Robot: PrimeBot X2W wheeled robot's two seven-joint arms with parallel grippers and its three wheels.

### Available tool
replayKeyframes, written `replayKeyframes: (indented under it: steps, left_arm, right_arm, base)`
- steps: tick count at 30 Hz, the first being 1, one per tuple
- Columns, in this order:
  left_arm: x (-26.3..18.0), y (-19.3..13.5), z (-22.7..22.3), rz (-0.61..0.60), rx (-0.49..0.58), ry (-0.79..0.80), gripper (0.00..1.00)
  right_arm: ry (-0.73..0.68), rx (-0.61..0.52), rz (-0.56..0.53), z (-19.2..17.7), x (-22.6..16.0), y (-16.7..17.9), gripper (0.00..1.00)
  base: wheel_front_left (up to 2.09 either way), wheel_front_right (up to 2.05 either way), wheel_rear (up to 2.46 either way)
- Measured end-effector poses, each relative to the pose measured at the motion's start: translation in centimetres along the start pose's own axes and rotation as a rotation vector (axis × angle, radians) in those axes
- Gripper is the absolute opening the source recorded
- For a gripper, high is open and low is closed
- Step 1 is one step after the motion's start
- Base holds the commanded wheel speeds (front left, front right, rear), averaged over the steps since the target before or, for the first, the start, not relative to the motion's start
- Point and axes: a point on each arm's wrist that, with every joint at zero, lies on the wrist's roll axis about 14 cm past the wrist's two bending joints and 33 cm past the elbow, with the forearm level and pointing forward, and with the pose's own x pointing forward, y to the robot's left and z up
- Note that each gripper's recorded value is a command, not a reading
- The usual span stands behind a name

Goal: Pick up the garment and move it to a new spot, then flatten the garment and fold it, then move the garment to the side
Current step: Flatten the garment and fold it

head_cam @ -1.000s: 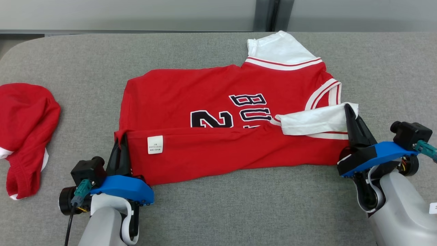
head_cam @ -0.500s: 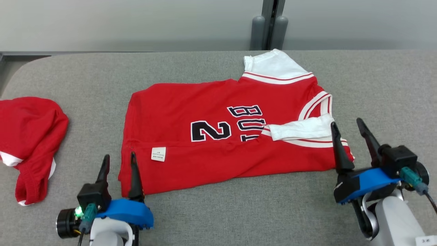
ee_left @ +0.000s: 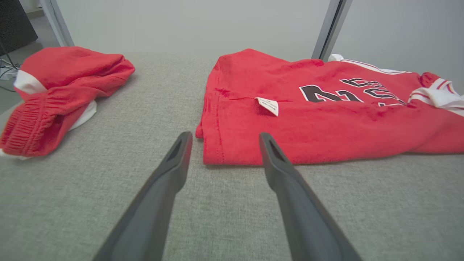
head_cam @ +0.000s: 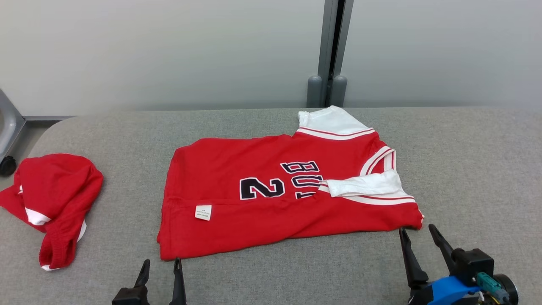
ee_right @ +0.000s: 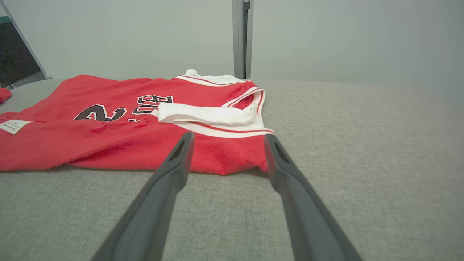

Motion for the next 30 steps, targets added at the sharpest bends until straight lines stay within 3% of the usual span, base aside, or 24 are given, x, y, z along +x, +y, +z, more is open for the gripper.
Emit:
replayKeyframes:
  steps: [7, 16, 30]
  left_arm:
    - [-1.0, -0.1, -0.5, -0.001, -0.016, 0.005, 1.00]
    - [-0.7, -0.2, -0.7, -0.001, -0.023, 0.015, 1.00]
    - [5.5, 1.2, -1.8, 0.026, -0.045, 0.101, 1.00]
  right_arm:
    - [0.026, 0.019, -0.007, -1.1, -1.7, 0.2, 1.00]
    - [0.031, 0.027, -0.004, -1.2, -1.2, 0.3, 1.00]
    - [0.064, 0.049, 0.011, -2.4, 2.8, 0.4, 1.00]
  base:
    - [0.00, 0.00, 0.00]
    - [0.00, 0.00, 0.00]
    - [0.00, 0.00, 0.00]
